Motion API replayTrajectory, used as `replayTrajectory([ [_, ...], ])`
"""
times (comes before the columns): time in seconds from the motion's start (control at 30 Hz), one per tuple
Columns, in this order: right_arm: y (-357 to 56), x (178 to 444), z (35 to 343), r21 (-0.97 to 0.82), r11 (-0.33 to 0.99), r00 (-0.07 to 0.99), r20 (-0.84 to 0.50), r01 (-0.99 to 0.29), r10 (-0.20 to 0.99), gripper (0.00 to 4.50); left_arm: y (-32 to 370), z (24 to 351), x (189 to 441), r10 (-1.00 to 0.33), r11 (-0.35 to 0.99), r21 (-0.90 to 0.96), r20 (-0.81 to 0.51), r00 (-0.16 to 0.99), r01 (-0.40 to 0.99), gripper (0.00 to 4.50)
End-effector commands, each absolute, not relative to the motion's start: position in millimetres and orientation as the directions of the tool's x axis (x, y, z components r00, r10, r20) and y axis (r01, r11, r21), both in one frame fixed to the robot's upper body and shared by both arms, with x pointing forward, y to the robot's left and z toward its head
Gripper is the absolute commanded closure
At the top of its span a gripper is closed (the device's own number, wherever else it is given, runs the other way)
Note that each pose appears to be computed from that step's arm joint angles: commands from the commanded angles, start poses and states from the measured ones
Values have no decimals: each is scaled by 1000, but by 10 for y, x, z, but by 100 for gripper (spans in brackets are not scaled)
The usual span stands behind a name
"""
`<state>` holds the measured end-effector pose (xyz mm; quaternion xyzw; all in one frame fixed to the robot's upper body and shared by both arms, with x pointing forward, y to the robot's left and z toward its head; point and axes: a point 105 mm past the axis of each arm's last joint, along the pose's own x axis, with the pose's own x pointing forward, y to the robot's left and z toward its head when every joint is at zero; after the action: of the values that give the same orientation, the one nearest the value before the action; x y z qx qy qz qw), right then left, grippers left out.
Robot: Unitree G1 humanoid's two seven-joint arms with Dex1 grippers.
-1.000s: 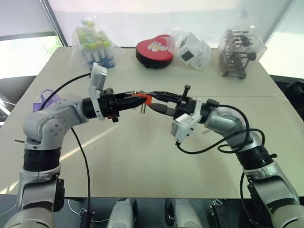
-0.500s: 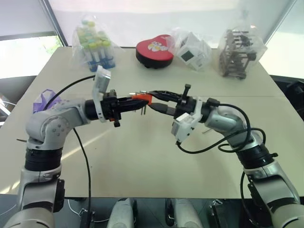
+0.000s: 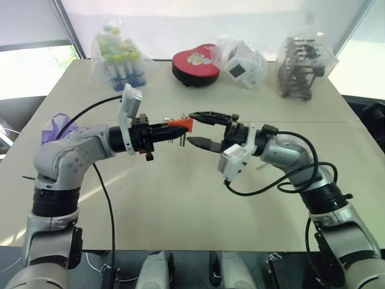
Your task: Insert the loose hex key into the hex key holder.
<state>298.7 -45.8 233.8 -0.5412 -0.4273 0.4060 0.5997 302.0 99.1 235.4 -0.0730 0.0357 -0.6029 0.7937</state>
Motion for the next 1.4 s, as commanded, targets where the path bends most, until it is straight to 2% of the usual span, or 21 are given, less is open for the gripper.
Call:
replayTrajectory([
  [0.03,-470,2950,2441,-995,102,292,98,3,951,49,961,2454,2987,-964,257,-99,52,262,961,450],
  [0.1,-538,3007,2368,-995,93,324,78,-30,943,49,960,2453,3005,-959,273,-89,58,279,958,450],
  [0.2,-728,3158,2224,-981,104,426,25,-164,905,49,952,2419,3021,-949,306,-57,57,309,950,450],
  [0.27,-944,3303,2159,-925,210,544,4,-318,839,49,944,2385,3034,-939,339,-14,50,339,941,450],
  [0.37,-1231,3419,2103,-788,398,678,-33,-469,734,49,919,2358,3044,-929,367,25,55,366,930,450],
  [0.43,-1416,3409,2011,-631,528,735,-101,-568,670,49,891,2337,3064,-920,389,49,63,386,920,450],
  [0.5,-1638,3355,1881,-428,685,802,-209,-590,560,49,858,2321,3091,-912,407,63,81,402,911,450],
  [0.6,-1828,3219,1766,-220,811,819,-354,-542,452,49,777,2298,3102,-909,413,71,94,406,908,450],
  [0.7,-1948,3184,1789,-77,927,861,-404,-368,308,49,718,2275,3154,-908,413,74,108,404,908,450],
  [0.83,-2159,3202,1740,-18,991,888,-446,-130,108,49,612,2258,3166,-923,377,80,110,368,923,450],
  [0.97,-2286,3197,1609,-53,998,881,-471,23,-46,49,538,2235,3174,-938,340,80,104,331,937,450],
  [1.17,-2339,3182,1487,-95,985,855,-490,142,-171,49,442,2231,3196,-952,297,77,106,288,952,450],
  [1.4,-2252,3230,1354,-25,979,828,-530,202,-184,49,398,2225,3241,-954,290,89,107,280,953,450],
])
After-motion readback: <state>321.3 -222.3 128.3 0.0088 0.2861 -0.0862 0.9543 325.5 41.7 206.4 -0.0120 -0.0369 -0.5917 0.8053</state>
